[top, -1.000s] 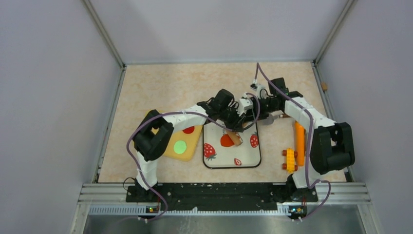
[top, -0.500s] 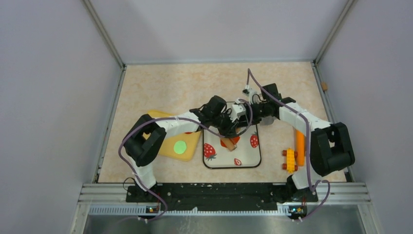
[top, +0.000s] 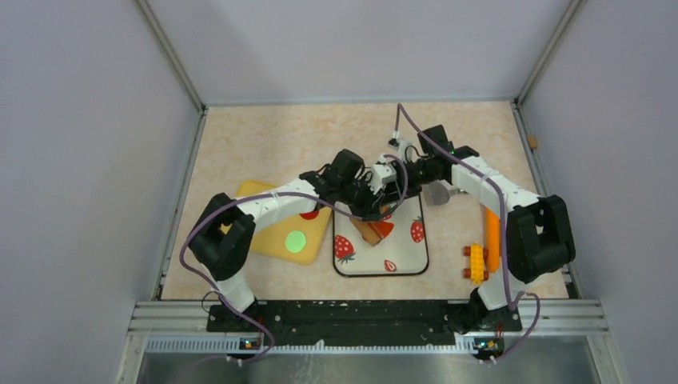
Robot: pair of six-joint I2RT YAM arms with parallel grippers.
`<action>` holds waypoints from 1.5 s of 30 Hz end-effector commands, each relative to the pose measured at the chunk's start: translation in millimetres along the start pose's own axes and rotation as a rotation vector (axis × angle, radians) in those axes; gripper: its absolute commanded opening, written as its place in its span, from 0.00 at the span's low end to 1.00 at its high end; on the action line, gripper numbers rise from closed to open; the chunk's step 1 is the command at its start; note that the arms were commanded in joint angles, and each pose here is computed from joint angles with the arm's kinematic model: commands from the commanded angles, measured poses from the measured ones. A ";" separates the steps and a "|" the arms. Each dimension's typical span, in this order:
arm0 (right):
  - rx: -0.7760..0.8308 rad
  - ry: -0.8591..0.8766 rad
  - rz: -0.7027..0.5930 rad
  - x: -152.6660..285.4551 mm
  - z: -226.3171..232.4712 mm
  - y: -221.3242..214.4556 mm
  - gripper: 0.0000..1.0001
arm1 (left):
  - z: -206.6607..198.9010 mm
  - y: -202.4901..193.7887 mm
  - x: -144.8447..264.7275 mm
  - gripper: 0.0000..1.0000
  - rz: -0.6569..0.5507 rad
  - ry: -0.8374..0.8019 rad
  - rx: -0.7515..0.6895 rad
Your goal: Roll out the dumpling wrappers from the dough
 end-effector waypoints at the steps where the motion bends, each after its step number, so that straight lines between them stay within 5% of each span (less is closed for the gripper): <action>1: 0.096 -0.088 -0.029 23.4 -5.0 15.9 0.00 | -22.9 59.2 18.2 0.00 -0.120 -0.084 -0.043; 13: 0.016 -0.184 0.014 4.9 -54.9 -2.1 0.00 | 19.4 46.1 -44.0 0.00 -0.071 -0.071 0.064; 29: -0.004 -0.151 0.145 -43.0 -46.1 -34.8 0.00 | 39.9 -30.7 0.2 0.00 0.014 -0.020 0.255; 39: 0.105 -0.085 -0.032 8.2 7.0 37.0 0.00 | 6.0 47.8 43.2 0.00 -0.116 -0.016 0.051; 45: 0.073 -0.157 -0.030 19.1 -16.7 18.8 0.00 | 3.9 68.1 21.7 0.00 -0.094 -0.047 -0.042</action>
Point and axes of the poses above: each gripper's point midway between its finger pads, its own x axis back along the fingers, its own z axis along the line the jaws close on, y = z × x, the point moved 4 cm from there along x, back along the fingers, and after that the axes turned 5 degrees about x, right-handed, at the moved point
